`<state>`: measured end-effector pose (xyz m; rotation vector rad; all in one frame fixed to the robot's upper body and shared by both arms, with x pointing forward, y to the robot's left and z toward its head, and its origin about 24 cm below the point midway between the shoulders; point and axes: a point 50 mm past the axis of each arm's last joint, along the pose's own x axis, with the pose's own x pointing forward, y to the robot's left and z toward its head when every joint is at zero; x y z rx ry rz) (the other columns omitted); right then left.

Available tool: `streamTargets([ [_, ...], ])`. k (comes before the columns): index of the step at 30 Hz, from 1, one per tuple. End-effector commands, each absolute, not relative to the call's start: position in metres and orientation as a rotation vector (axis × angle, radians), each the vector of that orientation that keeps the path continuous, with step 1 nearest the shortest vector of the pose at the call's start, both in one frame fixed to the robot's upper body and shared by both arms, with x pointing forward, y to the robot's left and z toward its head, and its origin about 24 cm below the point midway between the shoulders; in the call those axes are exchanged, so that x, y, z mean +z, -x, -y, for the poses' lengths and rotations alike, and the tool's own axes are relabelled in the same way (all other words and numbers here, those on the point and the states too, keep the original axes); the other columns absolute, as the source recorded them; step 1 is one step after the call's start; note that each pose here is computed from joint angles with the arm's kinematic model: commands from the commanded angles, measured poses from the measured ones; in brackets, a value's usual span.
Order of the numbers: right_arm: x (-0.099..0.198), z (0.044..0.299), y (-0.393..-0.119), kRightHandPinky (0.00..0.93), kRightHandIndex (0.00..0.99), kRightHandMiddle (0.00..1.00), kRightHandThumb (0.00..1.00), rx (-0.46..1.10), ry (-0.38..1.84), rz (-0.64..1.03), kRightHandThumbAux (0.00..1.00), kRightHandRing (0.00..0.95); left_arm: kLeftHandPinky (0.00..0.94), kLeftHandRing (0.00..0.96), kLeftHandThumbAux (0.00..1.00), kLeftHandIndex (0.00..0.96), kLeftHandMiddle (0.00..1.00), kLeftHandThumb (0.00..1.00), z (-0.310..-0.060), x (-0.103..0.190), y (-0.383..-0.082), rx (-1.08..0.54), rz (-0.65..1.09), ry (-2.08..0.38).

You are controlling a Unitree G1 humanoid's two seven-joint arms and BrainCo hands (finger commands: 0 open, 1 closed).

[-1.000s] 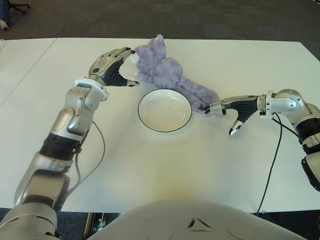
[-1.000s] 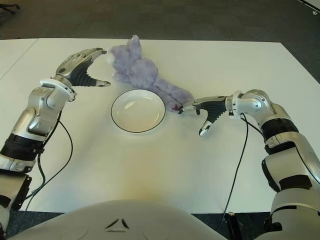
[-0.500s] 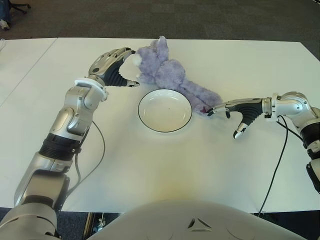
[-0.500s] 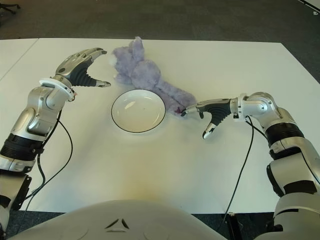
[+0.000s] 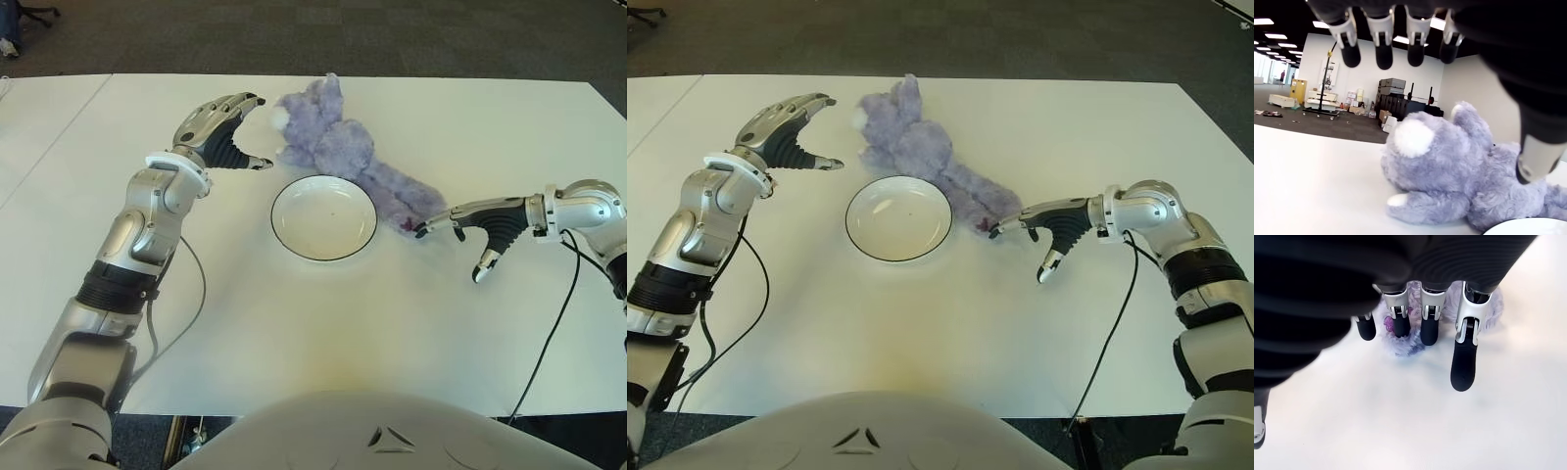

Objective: Put the doll into the plate.

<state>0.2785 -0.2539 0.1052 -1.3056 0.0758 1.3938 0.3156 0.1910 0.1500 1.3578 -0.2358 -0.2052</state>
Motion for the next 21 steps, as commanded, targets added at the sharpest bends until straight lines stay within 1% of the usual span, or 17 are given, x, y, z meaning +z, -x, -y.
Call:
streamTargets([
  [1,0.0588,0.2693,-0.2467,0.86,0.051,0.802,0.0,1.587,1.263,-0.402,0.488,0.865,0.052,0.062,0.614,0.037,0.07,0.061,-0.1961,0.1437,-0.3147,-0.214,0.202,-1.364],
  [10,0.0545,0.2765,-0.2415,0.856,0.053,0.8,0.0,1.584,1.246,-0.458,0.485,0.86,0.037,0.055,0.632,0.037,0.067,0.083,-0.1978,0.1429,-0.3153,-0.211,0.21,-1.365],
  [12,0.0555,0.2771,-0.2404,0.855,0.055,0.798,0.0,1.583,1.242,-0.459,0.493,0.857,0.066,0.063,0.632,0.045,0.073,0.077,-0.1981,0.1426,-0.3157,-0.207,0.215,-1.364],
  [18,0.057,0.277,-0.2385,0.854,0.051,0.797,0.0,1.594,1.251,-0.467,0.492,0.857,0.066,0.069,0.641,0.048,0.079,0.072,-0.1988,0.142,-0.3168,-0.2,0.225,-1.362],
  [21,0.057,0.2792,-0.2368,0.854,0.049,0.797,0.0,1.586,1.261,-0.503,0.495,0.855,0.068,0.07,0.651,0.05,0.081,0.076,-0.199,0.1415,-0.3169,-0.199,0.229,-1.359],
])
